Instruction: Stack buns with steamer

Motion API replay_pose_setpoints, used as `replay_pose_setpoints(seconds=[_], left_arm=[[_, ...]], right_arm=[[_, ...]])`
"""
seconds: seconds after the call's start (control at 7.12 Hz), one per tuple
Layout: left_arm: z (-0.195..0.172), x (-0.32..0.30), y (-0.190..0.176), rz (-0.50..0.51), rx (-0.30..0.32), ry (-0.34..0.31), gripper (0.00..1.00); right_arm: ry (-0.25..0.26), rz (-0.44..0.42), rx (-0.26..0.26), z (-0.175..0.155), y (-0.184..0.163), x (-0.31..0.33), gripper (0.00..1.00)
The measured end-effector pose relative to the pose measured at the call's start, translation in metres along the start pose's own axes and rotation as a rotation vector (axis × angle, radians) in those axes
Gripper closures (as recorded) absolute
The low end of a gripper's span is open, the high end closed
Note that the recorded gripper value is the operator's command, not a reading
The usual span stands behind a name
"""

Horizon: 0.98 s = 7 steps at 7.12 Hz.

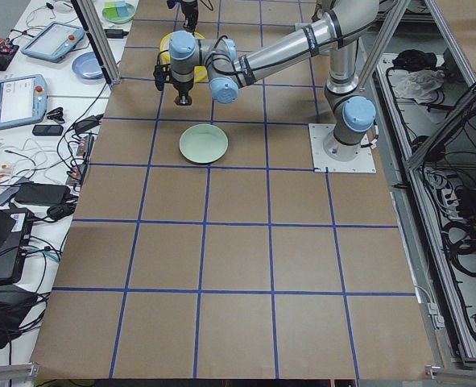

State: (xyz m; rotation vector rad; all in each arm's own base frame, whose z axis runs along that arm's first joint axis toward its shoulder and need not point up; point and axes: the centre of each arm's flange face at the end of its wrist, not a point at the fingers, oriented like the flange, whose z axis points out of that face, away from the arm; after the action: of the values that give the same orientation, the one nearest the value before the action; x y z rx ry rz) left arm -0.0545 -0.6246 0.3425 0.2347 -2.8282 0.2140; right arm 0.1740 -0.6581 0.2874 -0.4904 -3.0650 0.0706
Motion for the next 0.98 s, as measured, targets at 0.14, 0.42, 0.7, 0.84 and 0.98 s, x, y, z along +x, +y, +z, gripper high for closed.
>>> replay_pose_setpoints(seconds=[0.14, 0.42, 0.7, 0.84, 0.98], left_arm=[[-0.004, 0.010, -0.001, -0.026, 0.007, 0.025, 1.00], [-0.002, 0.041, 0.004, -0.039, 0.007, 0.057, 1.00], [0.006, 0.066, 0.013, -0.055, -0.005, 0.068, 1.00], [0.011, 0.087, 0.018, -0.095, 0.005, 0.077, 1.00], [0.018, 0.112, 0.023, -0.150, 0.026, 0.103, 1.00]], right_arm=[[0.003, -0.001, -0.001, 0.001, 0.001, 0.000, 0.79], [0.006, -0.005, -0.004, 0.003, 0.002, 0.000, 0.49], [0.012, -0.010, 0.009, -0.004, 0.002, 0.002, 0.04], [0.012, -0.015, 0.031, -0.019, 0.003, 0.005, 0.01], [0.007, -0.032, 0.045, -0.045, 0.009, 0.010, 0.01]])
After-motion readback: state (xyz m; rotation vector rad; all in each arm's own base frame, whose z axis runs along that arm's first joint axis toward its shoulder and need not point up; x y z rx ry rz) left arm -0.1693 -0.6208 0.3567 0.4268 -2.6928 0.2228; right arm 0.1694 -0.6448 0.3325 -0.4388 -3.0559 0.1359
